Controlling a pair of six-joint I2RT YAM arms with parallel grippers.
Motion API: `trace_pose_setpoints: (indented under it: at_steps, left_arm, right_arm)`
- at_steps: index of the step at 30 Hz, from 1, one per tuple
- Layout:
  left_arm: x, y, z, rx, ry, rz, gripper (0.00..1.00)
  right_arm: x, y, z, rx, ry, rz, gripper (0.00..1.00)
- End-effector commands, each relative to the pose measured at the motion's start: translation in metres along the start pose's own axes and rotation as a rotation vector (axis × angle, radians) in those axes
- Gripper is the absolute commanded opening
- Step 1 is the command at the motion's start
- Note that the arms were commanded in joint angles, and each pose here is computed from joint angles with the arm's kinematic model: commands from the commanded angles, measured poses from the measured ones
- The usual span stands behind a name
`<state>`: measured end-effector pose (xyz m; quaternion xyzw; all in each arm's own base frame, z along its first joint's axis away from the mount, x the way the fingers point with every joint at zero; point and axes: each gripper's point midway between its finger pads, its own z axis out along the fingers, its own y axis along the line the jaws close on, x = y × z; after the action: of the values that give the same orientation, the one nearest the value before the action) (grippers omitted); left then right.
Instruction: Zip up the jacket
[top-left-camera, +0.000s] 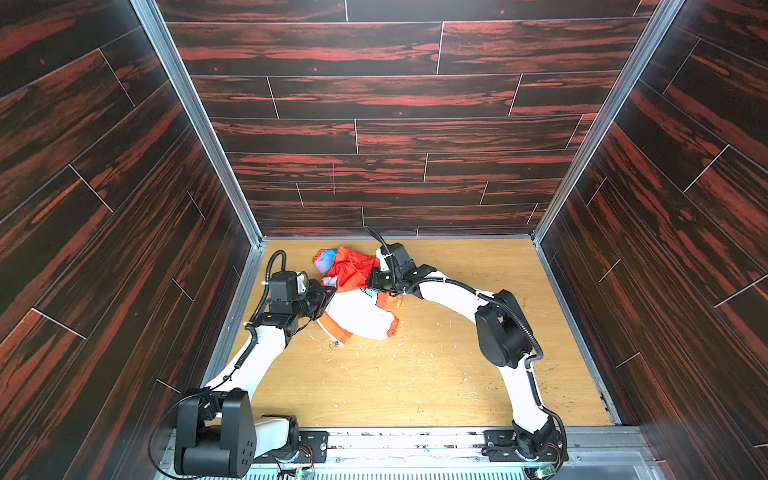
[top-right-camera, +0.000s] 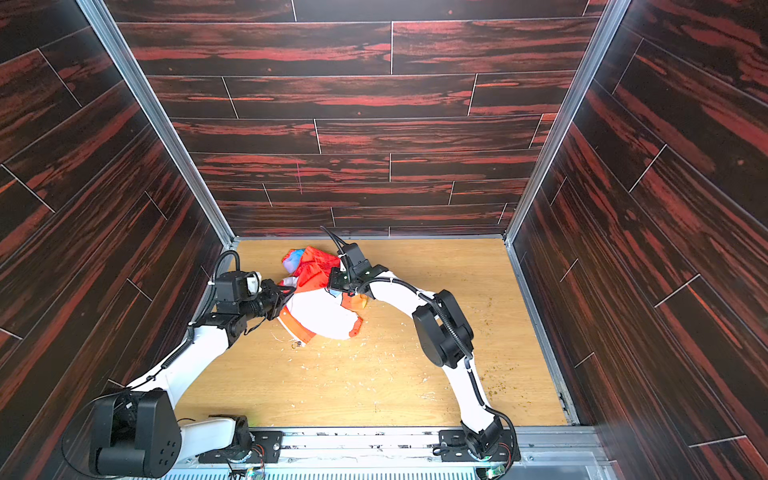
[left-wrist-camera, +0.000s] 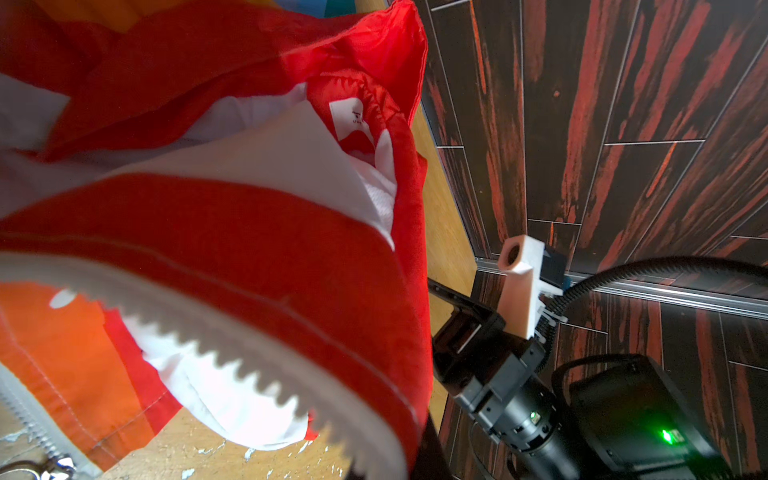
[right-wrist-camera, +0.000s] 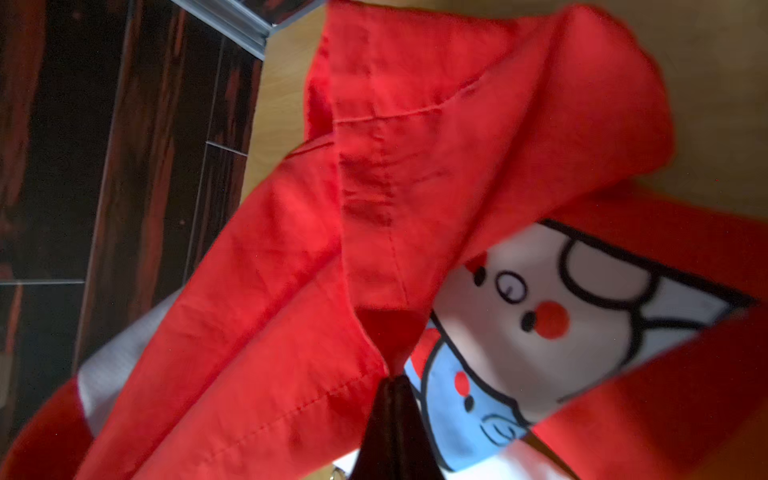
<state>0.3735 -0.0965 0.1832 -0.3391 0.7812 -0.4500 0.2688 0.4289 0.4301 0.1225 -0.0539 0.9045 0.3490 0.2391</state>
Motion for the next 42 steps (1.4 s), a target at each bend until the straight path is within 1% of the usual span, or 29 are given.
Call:
trace_pose_setpoints:
  at_steps: [1,5,12,15,20,24,26,28,29,30,31,32,33,35,38,42]
  left_arm:
    - [-0.006,-0.032,-0.008,0.079,-0.010,0.013,0.00]
    - [-0.015,-0.063,-0.014,0.150,-0.027,0.014,0.00]
    - [-0.031,-0.129,-0.028,0.284,-0.046,0.005,0.00]
    - [-0.030,-0.155,-0.030,0.330,-0.033,0.011,0.00]
    - [0.002,-0.190,-0.027,0.379,0.023,0.051,0.00]
    - [0.047,-0.220,-0.031,0.428,0.098,0.108,0.00]
    - [0.064,-0.225,-0.036,0.408,0.117,0.156,0.00]
    - [0.076,-0.221,-0.038,0.369,0.120,0.185,0.00]
    - [0.081,-0.217,-0.039,0.349,0.122,0.194,0.00]
    - [0.085,-0.209,-0.039,0.325,0.127,0.199,0.00]
    - [0.088,-0.201,-0.038,0.305,0.128,0.200,0.00]
    - [0.089,-0.190,-0.037,0.279,0.125,0.192,0.00]
    - [0.089,-0.176,-0.036,0.255,0.115,0.180,0.00]
    - [0.089,-0.154,-0.036,0.221,0.092,0.166,0.00]
    - [0.096,-0.112,-0.031,0.163,0.094,0.118,0.00]
    - [0.119,-0.052,-0.027,0.089,0.132,0.052,0.00]
  right_arm:
    - [-0.020,0.002,-0.044,0.046,-0.054,-0.069,0.00]
    - [-0.023,0.008,-0.090,0.063,-0.095,-0.143,0.00]
    - [-0.009,0.013,-0.174,0.088,-0.158,-0.230,0.00]
    - [-0.001,0.017,-0.209,0.081,-0.180,-0.260,0.00]
    - [0.014,0.013,-0.261,0.110,-0.209,-0.279,0.00]
    - [0.021,0.010,-0.309,0.139,-0.262,-0.283,0.00]
    - [0.019,0.007,-0.332,0.160,-0.297,-0.280,0.00]
    - [0.017,0.001,-0.345,0.181,-0.298,-0.267,0.00]
    - [0.017,-0.003,-0.347,0.195,-0.288,-0.262,0.00]
    - [0.018,-0.006,-0.342,0.207,-0.269,-0.258,0.02]
    - [0.020,-0.008,-0.335,0.207,-0.249,-0.251,0.14]
    - [0.024,-0.009,-0.324,0.189,-0.220,-0.239,0.29]
    - [0.028,-0.008,-0.310,0.159,-0.188,-0.224,0.41]
    - [0.034,-0.009,-0.282,0.110,-0.142,-0.175,0.56]
    - [0.038,-0.017,-0.241,0.080,-0.094,-0.089,0.67]
    - [0.040,-0.026,-0.192,0.050,-0.045,-0.012,0.74]
